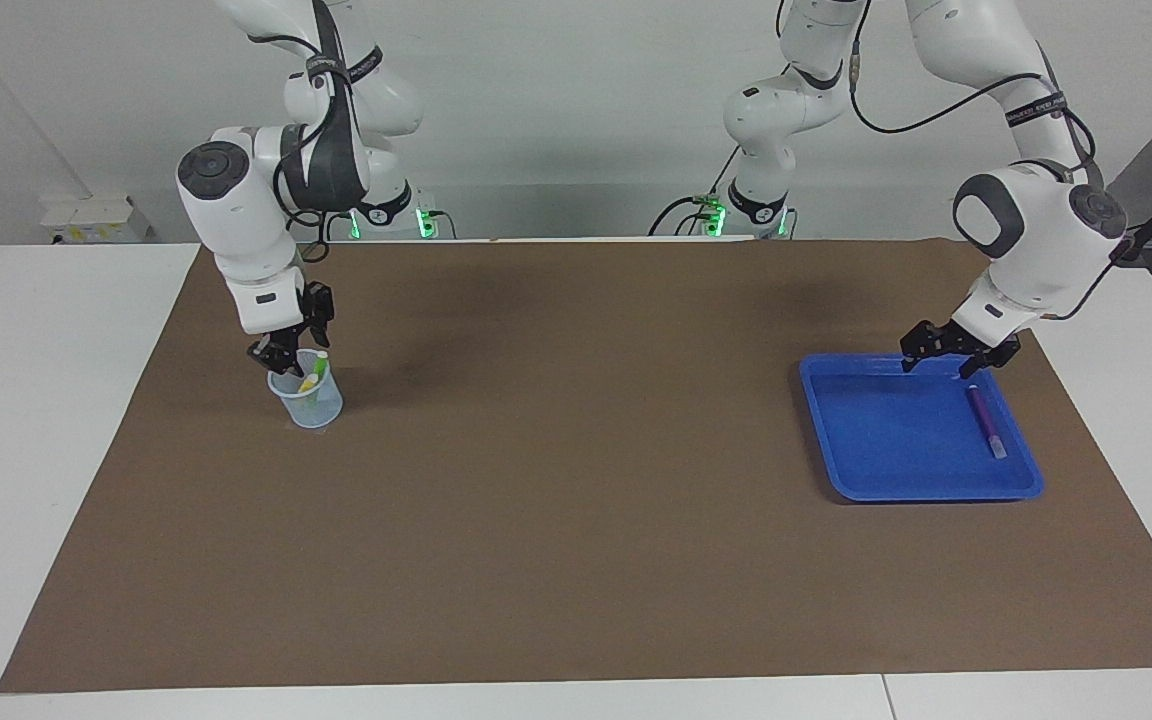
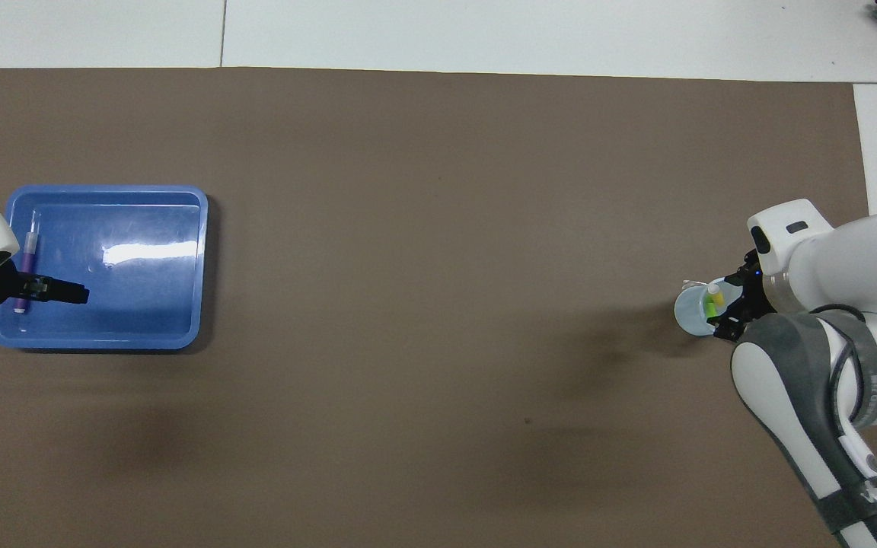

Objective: Transfer and insert pens with both arms
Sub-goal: 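Insert the yellow pen into the white cup with the right gripper, then withdraw the right gripper from the cup toward the table center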

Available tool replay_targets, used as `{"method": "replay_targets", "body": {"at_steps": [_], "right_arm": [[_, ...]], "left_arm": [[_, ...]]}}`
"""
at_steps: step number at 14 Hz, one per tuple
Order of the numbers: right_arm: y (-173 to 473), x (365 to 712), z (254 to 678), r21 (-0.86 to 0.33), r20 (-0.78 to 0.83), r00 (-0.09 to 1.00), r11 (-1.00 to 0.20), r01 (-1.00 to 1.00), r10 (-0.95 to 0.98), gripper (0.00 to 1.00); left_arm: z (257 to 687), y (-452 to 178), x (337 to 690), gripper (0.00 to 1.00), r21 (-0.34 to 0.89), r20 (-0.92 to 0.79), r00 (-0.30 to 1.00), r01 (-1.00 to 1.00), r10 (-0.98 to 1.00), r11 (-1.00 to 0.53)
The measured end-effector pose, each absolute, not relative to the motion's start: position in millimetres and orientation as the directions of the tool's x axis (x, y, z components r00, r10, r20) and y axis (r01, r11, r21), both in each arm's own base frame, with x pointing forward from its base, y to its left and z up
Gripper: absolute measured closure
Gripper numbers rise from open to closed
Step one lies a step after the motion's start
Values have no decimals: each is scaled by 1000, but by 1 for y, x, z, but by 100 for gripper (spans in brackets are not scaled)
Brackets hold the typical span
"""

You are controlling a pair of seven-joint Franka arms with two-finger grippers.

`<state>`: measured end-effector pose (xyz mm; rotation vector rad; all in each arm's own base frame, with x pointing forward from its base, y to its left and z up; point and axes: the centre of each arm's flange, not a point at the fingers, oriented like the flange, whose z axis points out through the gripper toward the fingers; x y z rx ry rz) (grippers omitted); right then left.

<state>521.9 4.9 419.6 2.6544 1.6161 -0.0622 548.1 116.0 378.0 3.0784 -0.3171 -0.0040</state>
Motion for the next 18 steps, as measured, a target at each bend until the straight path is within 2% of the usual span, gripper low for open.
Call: {"method": "replay_targets", "body": {"at_steps": [1,2,3,4,5,10,14,18], "right_arm": [[7,522,421,5,-40,463,-464,886,885,16],[10,524,424,-2,-18,474,-474,881,881,4],[16,525,429,-16,9,488,-488,873,873,0],[25,525,434,-36,27,512,-511,859,858,0],[39,524,441,-58,31,549,-546,835,836,0],[125,511,472,-229,39,775,-749,621,631,0],[170,501,477,-375,7,911,-843,385,413,0],[208,489,482,-473,-130,981,-878,65,143,0]], "left_arm": [[376,121,548,7,44,1,976,-220,-220,-975],[372,128,547,10,44,-3,970,-241,-242,-969],[368,135,546,10,44,-5,965,-260,-260,-965],[362,141,546,3,44,-3,961,-276,-276,-960],[355,147,547,0,42,1,958,-286,-287,-957],[322,162,559,0,34,25,955,-295,-294,-955],[313,170,570,0,29,37,958,-287,-286,-958],[314,177,580,0,22,49,956,-290,-289,-957]]}}
